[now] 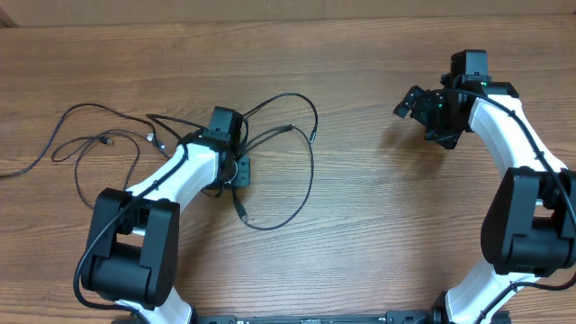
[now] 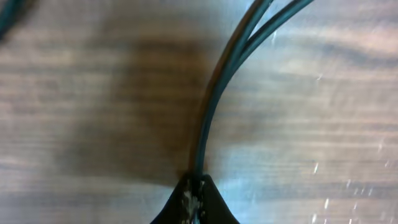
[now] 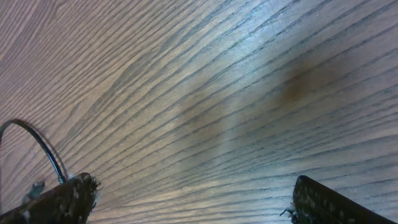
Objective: Untangle cables
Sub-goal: 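Pull the grasped cables with the left gripper toward the far left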
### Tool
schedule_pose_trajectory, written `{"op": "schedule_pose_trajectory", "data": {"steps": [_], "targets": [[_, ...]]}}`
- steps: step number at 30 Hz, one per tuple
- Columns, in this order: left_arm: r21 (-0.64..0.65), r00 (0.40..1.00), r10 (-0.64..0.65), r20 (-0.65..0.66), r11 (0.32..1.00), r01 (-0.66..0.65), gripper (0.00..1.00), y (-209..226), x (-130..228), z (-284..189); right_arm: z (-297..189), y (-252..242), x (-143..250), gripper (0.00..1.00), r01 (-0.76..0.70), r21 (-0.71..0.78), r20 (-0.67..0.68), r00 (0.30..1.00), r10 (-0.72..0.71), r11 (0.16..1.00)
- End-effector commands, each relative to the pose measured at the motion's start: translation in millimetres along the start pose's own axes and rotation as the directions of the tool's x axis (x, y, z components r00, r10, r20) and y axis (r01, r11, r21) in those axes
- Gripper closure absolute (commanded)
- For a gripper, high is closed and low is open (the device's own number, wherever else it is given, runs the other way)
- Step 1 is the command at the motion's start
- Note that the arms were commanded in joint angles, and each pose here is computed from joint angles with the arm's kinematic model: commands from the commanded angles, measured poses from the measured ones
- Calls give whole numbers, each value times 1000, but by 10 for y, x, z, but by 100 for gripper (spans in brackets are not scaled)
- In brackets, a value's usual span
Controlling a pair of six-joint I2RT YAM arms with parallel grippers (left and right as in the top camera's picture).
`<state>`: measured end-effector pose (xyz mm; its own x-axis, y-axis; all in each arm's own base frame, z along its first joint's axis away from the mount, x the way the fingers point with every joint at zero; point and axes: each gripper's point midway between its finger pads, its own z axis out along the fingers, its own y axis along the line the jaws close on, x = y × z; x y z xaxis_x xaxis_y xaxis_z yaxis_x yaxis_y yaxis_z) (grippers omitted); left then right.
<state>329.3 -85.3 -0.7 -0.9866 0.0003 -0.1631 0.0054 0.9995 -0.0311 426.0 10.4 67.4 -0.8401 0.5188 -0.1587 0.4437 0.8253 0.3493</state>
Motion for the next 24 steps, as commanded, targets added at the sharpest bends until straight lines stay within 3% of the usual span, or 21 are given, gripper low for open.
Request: {"op": "schedule_pose_trajectory", "data": {"steps": [1, 6, 12, 18, 24], "targets": [[35, 999, -24, 33, 999, 22, 96, -50, -210, -210, -124, 75, -79, 0, 10, -17, 38, 999, -10, 1000], [26, 966, -45, 253, 999, 40, 96, -15, -779, -950, -124, 75, -79, 0, 10, -17, 38, 999, -10, 1000], [-173, 861, -59, 504, 971, 167, 95, 415, -1222, -1753, -124, 75, -79, 0, 10, -17, 38, 999, -10, 1000], [-393, 802, -61, 594, 848, 355, 96, 1035, -1260, -2095, -124, 75, -79, 0, 10, -17, 38, 999, -10, 1000], [-388, 752, -207, 626, 754, 530, 96, 1627, -1152, -2135, -124, 75, -79, 0, 11, -17, 38, 999, -10, 1000]]}}
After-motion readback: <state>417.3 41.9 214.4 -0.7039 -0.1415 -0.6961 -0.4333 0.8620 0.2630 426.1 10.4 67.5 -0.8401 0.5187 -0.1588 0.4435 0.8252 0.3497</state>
